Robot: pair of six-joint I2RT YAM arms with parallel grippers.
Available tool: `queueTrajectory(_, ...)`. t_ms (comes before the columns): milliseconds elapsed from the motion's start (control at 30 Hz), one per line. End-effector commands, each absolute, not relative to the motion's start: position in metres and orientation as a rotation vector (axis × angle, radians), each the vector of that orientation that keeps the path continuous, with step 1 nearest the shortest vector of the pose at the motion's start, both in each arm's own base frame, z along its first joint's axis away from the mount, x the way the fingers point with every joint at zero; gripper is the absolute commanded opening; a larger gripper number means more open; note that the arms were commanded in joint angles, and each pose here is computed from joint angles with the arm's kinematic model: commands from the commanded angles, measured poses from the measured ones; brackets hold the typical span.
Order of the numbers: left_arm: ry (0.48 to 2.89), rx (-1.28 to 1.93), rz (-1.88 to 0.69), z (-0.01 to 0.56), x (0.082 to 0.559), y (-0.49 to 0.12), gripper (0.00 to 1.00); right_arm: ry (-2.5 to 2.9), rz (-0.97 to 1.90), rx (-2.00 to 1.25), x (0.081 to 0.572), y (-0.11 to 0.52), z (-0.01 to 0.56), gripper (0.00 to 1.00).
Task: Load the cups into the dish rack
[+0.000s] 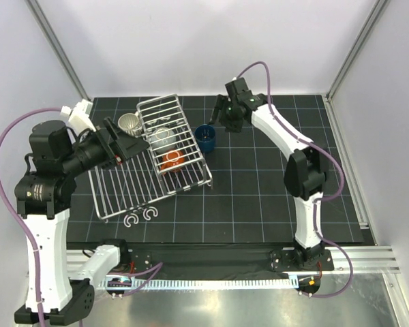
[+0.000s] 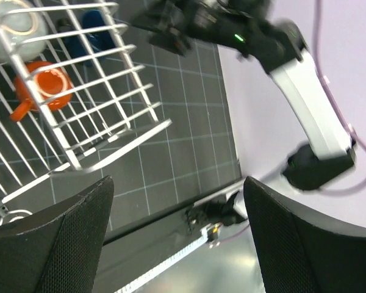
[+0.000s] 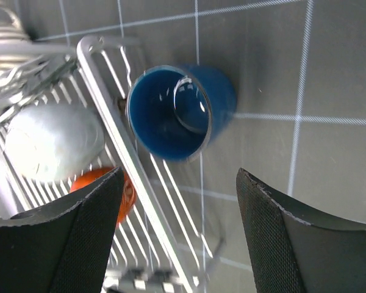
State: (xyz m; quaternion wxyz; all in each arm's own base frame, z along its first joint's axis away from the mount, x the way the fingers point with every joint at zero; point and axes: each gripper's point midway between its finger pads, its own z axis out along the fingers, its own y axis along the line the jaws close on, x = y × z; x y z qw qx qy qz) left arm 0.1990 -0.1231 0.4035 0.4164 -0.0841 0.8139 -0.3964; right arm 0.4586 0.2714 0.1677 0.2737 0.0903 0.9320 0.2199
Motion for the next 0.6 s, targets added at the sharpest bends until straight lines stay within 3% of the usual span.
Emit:
queueTrajectory(0, 2.007, -0.039, -0.951, 0.418, 0.190, -0.129, 0.85, 2.440, 0.502, 0.293, 0.476, 0.287, 0.169, 0.73)
queueTrajectory(467, 2.031, 0.058, -0.882, 0.414, 0.183, -0.133, 0.87, 2.520, 0.285, 0.334, 0.478, 0.282, 0.100, 0.57)
queueTrajectory(567, 2.037, 0.059, -0.886, 0.413, 0.182, -0.133, 0.83, 2.526, 0.266, 0.330, 0.481, 0.281, 0.090, 0.54)
